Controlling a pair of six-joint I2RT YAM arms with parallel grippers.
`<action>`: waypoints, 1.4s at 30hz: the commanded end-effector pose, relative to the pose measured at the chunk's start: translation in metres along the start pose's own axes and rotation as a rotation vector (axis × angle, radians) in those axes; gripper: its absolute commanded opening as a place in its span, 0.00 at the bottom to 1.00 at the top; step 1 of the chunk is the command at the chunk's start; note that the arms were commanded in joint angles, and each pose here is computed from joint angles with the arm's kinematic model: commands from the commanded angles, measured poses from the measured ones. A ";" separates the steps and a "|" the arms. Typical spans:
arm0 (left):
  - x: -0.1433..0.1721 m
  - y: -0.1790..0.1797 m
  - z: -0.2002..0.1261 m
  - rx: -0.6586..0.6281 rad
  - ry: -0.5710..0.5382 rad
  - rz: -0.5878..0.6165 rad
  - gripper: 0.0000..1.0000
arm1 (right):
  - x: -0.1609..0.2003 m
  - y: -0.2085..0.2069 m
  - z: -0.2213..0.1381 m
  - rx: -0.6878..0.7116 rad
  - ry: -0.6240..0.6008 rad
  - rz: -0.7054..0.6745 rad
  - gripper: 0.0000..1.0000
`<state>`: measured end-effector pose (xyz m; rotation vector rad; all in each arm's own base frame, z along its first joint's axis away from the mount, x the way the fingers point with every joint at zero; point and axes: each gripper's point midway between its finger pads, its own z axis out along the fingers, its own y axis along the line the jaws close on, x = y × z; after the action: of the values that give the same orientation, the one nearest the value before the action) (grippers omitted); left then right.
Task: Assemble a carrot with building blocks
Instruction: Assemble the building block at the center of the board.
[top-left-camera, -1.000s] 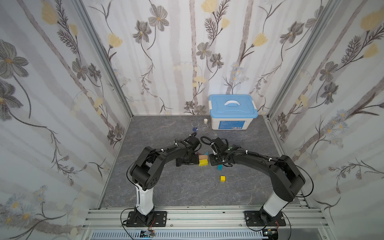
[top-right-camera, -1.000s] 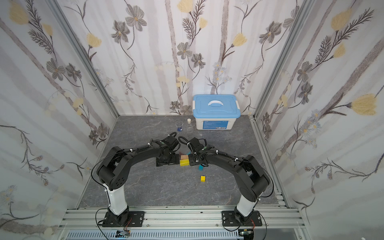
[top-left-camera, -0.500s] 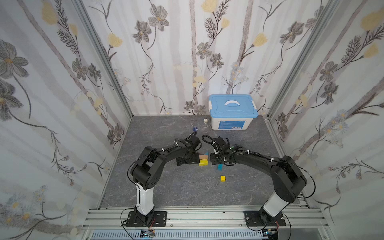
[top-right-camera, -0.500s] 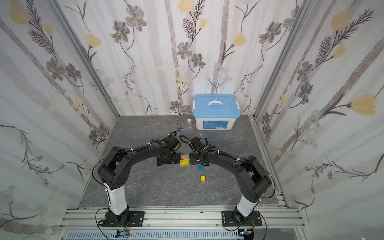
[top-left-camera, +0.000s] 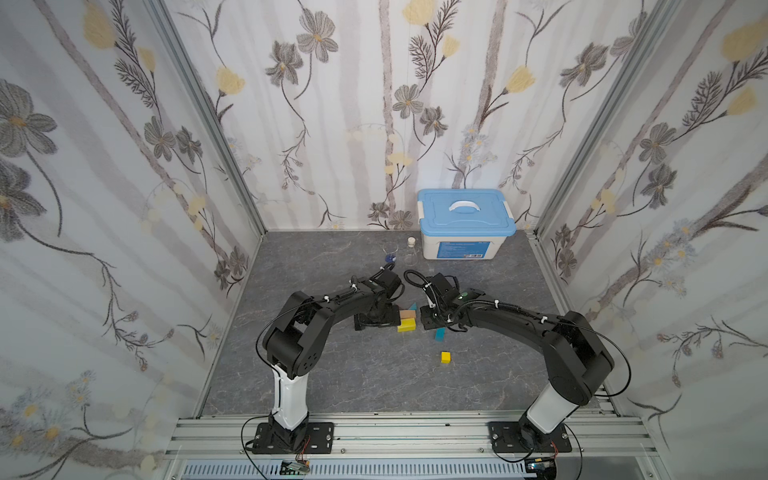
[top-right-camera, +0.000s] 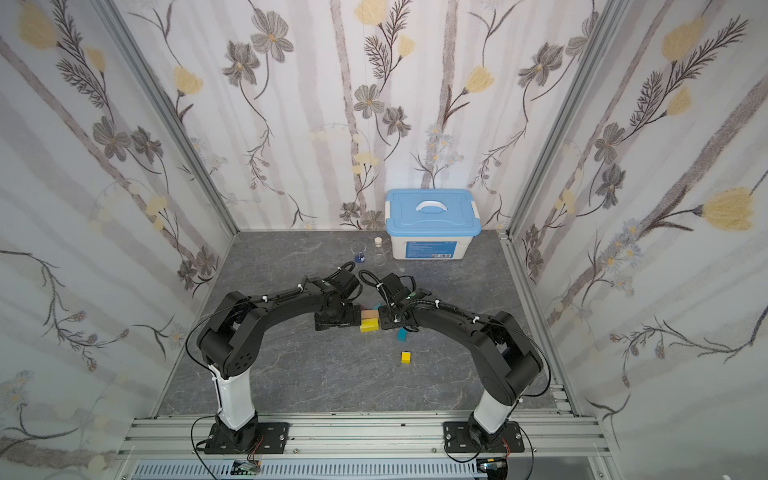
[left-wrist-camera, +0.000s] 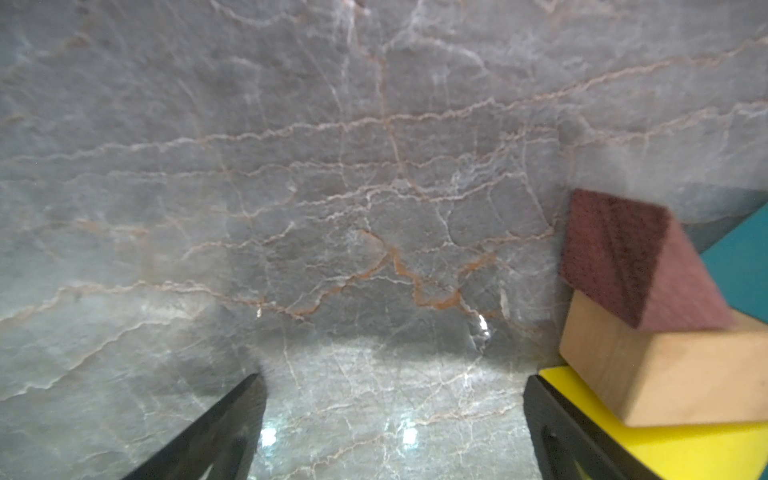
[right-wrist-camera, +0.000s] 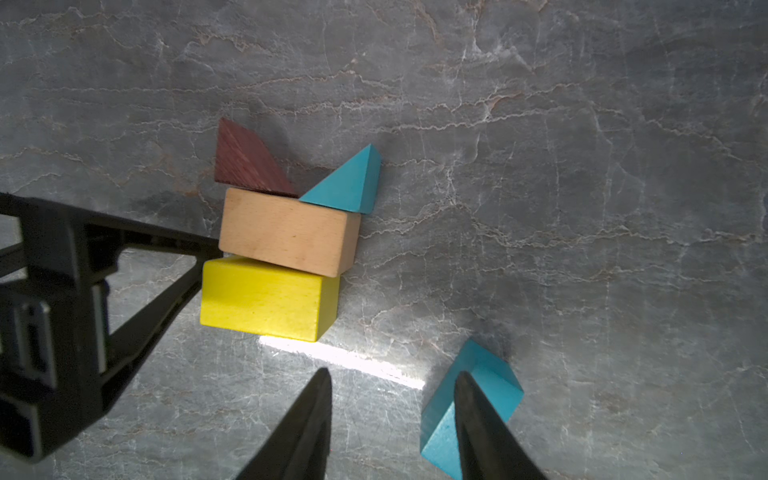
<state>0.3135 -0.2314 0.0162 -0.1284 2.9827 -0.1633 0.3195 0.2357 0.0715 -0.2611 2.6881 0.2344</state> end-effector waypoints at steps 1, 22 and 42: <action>-0.002 -0.014 0.006 0.065 0.006 -0.009 1.00 | -0.001 0.001 -0.001 0.000 -0.004 0.001 0.48; -0.004 -0.018 0.003 0.068 -0.002 -0.007 1.00 | -0.001 0.002 0.001 -0.003 0.004 -0.006 0.48; 0.007 0.016 -0.049 -0.003 -0.066 -0.023 1.00 | 0.001 -0.023 -0.016 0.093 0.053 0.004 0.87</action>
<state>0.2990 -0.2220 0.0527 -0.1287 2.9403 -0.1995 0.3271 0.2285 0.0850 -0.2657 2.6920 0.1961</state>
